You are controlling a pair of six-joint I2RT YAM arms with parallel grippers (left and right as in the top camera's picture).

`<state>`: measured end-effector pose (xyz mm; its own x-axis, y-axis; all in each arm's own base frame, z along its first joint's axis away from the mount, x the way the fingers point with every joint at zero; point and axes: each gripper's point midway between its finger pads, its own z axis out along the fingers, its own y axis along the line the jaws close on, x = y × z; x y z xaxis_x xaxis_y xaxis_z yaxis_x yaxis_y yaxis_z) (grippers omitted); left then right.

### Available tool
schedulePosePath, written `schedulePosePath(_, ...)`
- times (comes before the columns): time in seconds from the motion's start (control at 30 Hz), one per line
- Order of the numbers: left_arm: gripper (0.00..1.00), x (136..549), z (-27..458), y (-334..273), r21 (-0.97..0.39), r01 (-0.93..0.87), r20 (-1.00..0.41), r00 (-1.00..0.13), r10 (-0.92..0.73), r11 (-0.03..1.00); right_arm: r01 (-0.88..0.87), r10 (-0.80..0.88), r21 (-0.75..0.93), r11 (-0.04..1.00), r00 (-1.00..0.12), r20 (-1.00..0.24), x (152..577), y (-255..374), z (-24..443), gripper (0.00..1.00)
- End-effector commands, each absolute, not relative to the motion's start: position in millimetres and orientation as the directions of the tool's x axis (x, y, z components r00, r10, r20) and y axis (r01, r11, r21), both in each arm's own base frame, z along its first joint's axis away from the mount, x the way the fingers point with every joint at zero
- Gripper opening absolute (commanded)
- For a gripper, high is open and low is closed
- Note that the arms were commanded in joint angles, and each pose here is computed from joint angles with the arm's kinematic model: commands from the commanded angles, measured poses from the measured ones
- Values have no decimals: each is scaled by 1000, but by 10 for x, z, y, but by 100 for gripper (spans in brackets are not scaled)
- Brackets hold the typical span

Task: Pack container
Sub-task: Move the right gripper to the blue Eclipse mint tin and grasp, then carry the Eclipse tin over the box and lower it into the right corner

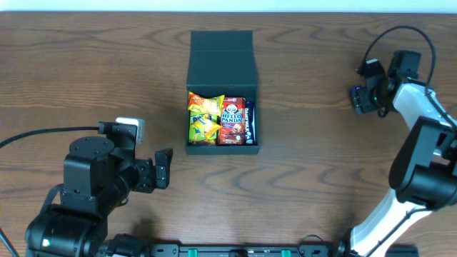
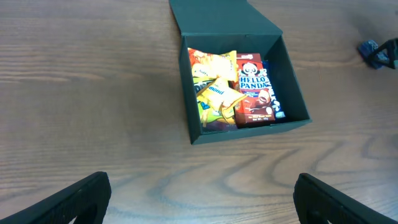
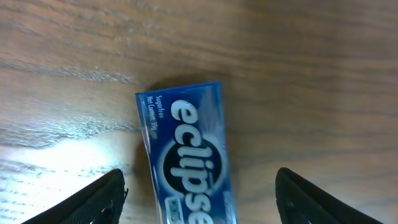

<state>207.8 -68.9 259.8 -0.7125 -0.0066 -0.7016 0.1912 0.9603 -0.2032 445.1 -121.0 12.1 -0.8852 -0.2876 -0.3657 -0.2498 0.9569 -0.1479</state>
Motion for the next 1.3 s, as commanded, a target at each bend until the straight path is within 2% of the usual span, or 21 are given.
schedulePosePath(0.0,95,2073,2608,-691,-200,198,-703,-711,0,960,-264,-290,-121,957,-894,-342,4391,-1208,-51,77)
schedulePosePath(0.13,95,2073,2608,-692,-201,198,-703,-711,0,959,-267,-289,-111,957,-897,-335,4391,-1199,-148,77)
schedulePosePath(0.2,95,2073,2608,-691,-200,198,-703,-711,0,960,-266,-284,-99,959,-902,-325,4369,-1185,-198,73)
schedulePosePath(0.37,95,2073,2608,-691,-200,198,-703,-711,0,960,-264,-280,-94,960,-903,-326,4372,-1179,-210,52)
schedulePosePath(0.53,95,2073,2608,-692,-201,198,-703,-711,0,959,-229,-240,-73,971,-911,-334,4375,-1164,-208,38)
schedulePosePath(0.8,95,2073,2608,-691,-200,198,-703,-711,0,960,-97,-99,-24,995,-928,-359,4435,-1157,-153,24)
schedulePosePath(0.97,95,2073,2608,-691,-200,198,-703,-711,0,960,-44,12,116,992,-897,-441,4617,-962,125,20)
schedulePosePath(1.1,95,2073,2608,-691,-200,198,-703,-711,0,960,-101,53,261,960,-850,-524,4795,-602,517,16)
schedulePosePath(1.27,95,2073,2608,-691,-200,198,-703,-711,0,960,-166,57,331,929,-819,-570,4868,-127,903,13)
